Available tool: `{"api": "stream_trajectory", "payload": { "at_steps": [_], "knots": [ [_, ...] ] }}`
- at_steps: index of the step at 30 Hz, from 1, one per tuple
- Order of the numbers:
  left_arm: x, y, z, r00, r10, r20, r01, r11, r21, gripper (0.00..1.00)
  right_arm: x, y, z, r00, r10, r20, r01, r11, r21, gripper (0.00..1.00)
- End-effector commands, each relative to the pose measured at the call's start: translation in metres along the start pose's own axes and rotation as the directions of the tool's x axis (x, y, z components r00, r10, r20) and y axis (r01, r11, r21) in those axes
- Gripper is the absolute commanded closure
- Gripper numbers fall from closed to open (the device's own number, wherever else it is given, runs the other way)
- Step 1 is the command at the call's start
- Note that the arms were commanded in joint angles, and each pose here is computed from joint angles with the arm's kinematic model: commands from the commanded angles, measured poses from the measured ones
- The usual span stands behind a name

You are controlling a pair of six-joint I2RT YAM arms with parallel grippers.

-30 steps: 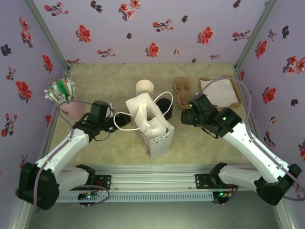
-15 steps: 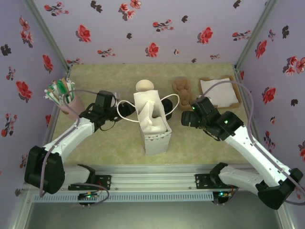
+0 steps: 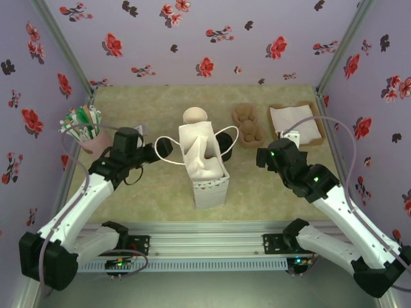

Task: Pack the takeout coffee

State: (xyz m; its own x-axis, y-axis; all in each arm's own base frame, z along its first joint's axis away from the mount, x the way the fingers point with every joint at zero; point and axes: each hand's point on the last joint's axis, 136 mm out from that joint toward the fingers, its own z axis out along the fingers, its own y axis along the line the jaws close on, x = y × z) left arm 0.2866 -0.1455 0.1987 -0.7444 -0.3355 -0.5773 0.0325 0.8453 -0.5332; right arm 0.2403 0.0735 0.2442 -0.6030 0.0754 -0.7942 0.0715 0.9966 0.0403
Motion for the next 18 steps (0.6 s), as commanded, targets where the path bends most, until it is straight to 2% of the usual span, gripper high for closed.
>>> {"api": "stream_trajectory", "payload": {
  "at_steps": [1,11,15,18],
  "knots": [
    [0.002,0.033,-0.013,0.997,0.07,0.042,-0.063,0.987,-0.144,0.01,-0.018,-0.016,-0.003,0.99,-0.029,0.138,0.019,0.997,0.069,0.01],
    [-0.015,0.085,-0.033,0.941,0.203,0.269,-0.097,0.928,-0.36,0.01,-0.015,-0.038,0.006,0.913,-0.062,0.403,0.015,0.993,0.119,0.01],
    [-0.034,0.095,-0.033,0.883,0.3,0.362,-0.123,0.89,-0.438,0.01,-0.007,-0.059,0.025,0.899,-0.048,0.435,-0.04,0.981,0.19,0.01],
    [-0.048,0.103,-0.027,0.843,0.371,0.39,-0.146,0.855,-0.497,0.01,0.004,-0.078,0.047,0.916,0.006,0.402,-0.105,0.968,0.226,0.01]
  ]
}}
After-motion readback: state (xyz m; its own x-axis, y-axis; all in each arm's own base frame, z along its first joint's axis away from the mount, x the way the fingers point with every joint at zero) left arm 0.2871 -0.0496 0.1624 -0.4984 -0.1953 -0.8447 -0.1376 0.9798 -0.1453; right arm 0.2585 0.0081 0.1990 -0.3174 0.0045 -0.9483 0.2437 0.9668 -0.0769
